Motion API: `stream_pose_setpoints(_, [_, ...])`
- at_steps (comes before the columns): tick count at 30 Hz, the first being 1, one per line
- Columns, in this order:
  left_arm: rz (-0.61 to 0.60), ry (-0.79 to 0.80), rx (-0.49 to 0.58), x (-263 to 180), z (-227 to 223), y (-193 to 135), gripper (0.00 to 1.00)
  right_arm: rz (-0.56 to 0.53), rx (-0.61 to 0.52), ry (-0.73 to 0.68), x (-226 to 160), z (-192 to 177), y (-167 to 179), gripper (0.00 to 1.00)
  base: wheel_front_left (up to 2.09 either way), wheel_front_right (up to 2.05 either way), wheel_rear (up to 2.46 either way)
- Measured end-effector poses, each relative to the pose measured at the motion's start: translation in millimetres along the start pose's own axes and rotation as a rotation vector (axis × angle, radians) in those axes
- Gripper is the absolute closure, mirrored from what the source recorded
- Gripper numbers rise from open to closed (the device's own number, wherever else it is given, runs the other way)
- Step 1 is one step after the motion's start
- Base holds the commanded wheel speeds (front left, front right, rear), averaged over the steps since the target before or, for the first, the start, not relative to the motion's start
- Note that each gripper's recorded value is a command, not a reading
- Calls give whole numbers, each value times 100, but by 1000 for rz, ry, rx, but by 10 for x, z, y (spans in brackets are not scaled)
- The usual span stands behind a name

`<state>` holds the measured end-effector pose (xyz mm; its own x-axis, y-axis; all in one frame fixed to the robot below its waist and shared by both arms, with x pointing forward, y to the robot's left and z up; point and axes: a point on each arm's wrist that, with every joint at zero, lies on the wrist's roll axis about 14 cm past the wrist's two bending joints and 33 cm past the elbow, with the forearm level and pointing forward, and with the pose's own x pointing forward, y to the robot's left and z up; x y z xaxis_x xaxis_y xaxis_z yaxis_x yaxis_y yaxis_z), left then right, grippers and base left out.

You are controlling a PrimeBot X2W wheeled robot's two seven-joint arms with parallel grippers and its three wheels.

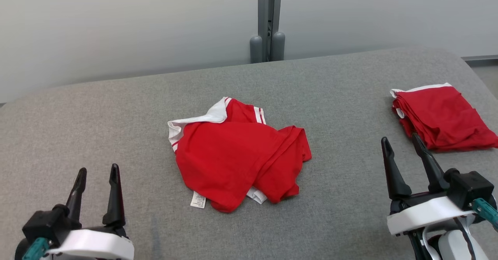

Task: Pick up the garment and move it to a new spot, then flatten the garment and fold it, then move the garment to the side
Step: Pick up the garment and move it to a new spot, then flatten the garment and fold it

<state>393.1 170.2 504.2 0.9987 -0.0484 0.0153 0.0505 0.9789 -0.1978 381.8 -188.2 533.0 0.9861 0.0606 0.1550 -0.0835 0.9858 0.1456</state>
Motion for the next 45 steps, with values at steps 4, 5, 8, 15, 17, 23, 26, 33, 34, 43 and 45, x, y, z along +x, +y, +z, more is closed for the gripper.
stream_pose_setpoints(4, [26, -14, -31, -143, 15, -20, 0, -25, -1, -5, -94, 22, -71, 0, 0, 0, 0])
stream_pose_setpoints(5, [30, -24, -35, -159, 36, -31, 0, -28, -1, -5, -106, 23, -80, 0, 0, 0, 0])
stream_pose_setpoints(8, [25, -35, -44, -191, 45, -89, 0, -22, 1, -2, -118, 10, -50, 0, 0, 0, 0])
stream_pose_setpoints(15, [17, -32, -39, -233, 0, -104, 0, -11, 5, 3, -105, -10, -3, 0, 0, 0, 0])
stream_pose_setpoints(17, [20, -34, -38, -238, -1, -91, 0, -8, 5, 3, -101, -13, 4, 0, 0, 0, 0])
stream_pose_setpoints(23, [25, -40, -37, -252, -1, -75, 0, -2, 4, 3, -88, -14, 23, 0, 0, 0, 0])
stream_pose_setpoints(26, [27, -42, -32, -258, 0, -62, 0, 2, 3, 3, -82, -14, 34, 0, 0, 0, 0])
stream_pose_setpoints(33, [25, -39, -29, -261, -23, -66, 0, 4, 2, 2, -81, -9, 41, 0, 0, 0, 0])
stream_pose_setpoints(34, [24, -38, -30, -260, -25, -69, 0, 3, 2, 2, -82, -9, 39, 0, 0, 0, 0])
stream_pose_setpoints(43, [19, -32, -34, -258, -55, -89, 0, 4, 1, 1, -90, -7, 42, 0, 0, 0, 0])
stream_pose_setpoints(45, [14, -27, -28, -259, -71, -104, 0, 4, 1, 2, -91, -7, 43, 0, 0, 0, 0])
